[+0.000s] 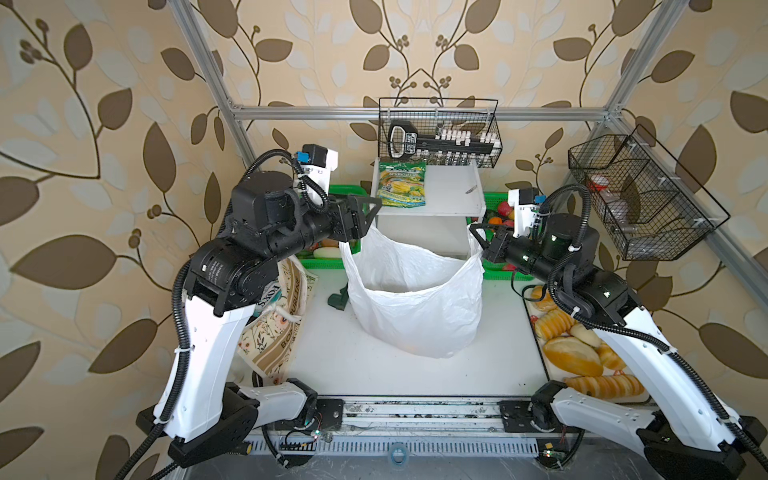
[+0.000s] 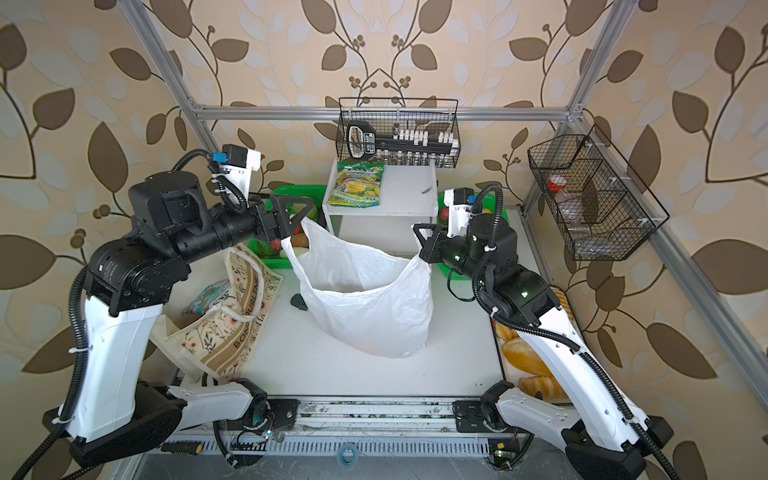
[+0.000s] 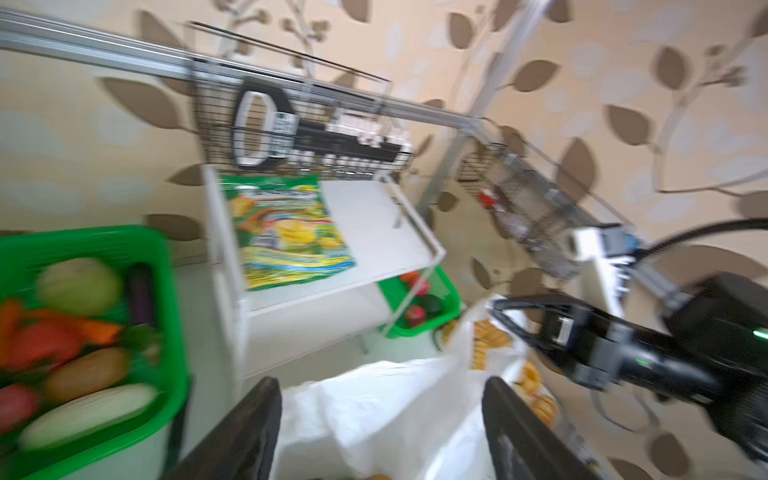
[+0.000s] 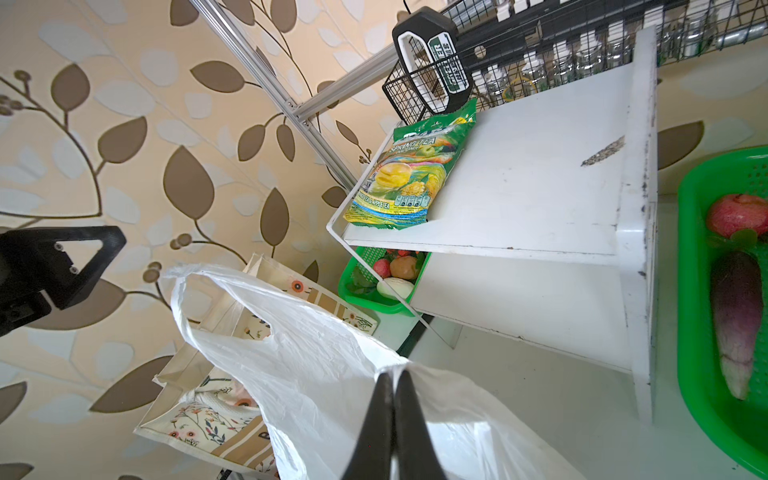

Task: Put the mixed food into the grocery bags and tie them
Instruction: 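Carry the left gripper's handle across the bag to the right gripper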

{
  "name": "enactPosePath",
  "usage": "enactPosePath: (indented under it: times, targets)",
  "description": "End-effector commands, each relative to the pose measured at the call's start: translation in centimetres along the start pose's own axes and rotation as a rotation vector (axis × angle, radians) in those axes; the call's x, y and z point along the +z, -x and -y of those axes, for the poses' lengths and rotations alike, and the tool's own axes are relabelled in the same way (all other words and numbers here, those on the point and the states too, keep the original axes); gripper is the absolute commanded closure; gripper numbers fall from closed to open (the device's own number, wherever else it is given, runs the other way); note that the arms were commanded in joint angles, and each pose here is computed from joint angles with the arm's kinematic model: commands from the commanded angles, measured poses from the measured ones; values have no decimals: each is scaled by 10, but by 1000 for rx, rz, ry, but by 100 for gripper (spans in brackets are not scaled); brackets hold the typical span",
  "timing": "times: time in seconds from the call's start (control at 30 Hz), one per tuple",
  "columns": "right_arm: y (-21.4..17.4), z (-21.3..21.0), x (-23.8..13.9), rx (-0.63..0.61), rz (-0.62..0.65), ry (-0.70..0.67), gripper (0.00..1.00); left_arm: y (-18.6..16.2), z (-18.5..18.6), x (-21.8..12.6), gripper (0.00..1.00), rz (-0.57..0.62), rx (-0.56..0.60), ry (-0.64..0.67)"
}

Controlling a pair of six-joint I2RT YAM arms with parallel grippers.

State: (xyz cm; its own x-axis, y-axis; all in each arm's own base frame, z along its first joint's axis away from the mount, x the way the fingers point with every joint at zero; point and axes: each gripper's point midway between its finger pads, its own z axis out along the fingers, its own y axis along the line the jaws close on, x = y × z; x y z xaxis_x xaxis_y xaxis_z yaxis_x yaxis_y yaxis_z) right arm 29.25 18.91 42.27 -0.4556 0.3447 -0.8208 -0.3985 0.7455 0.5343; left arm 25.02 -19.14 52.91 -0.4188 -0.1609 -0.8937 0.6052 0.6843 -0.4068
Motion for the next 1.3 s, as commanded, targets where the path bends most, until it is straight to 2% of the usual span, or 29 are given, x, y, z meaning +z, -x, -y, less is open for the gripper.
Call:
enactPosePath:
  times: [0.0,0.17,0.43,0.63,0.87,1.1,1.2,1.27]
  targets:
    - [2,-1,-5,16,18,18,100,-9,67,16,24,-92,39,-396]
    - [2,0,-9,34,39,31,100,-61,61,76,18,-211,127,-349]
    - [5,-3,-13,50,49,55,100,-114,65,131,1,-297,168,-416]
    - [7,-7,-15,59,59,73,100,-146,71,157,1,-337,229,-455]
    - [7,-8,-17,65,57,88,100,-152,82,167,1,-291,258,-566]
    - [9,-16,-20,76,64,148,100,-152,83,182,1,-283,270,-581]
    - [9,-14,-21,82,65,143,100,-150,88,182,7,-281,257,-607]
    - [9,-11,-22,86,69,136,100,-148,88,183,17,-282,237,-607]
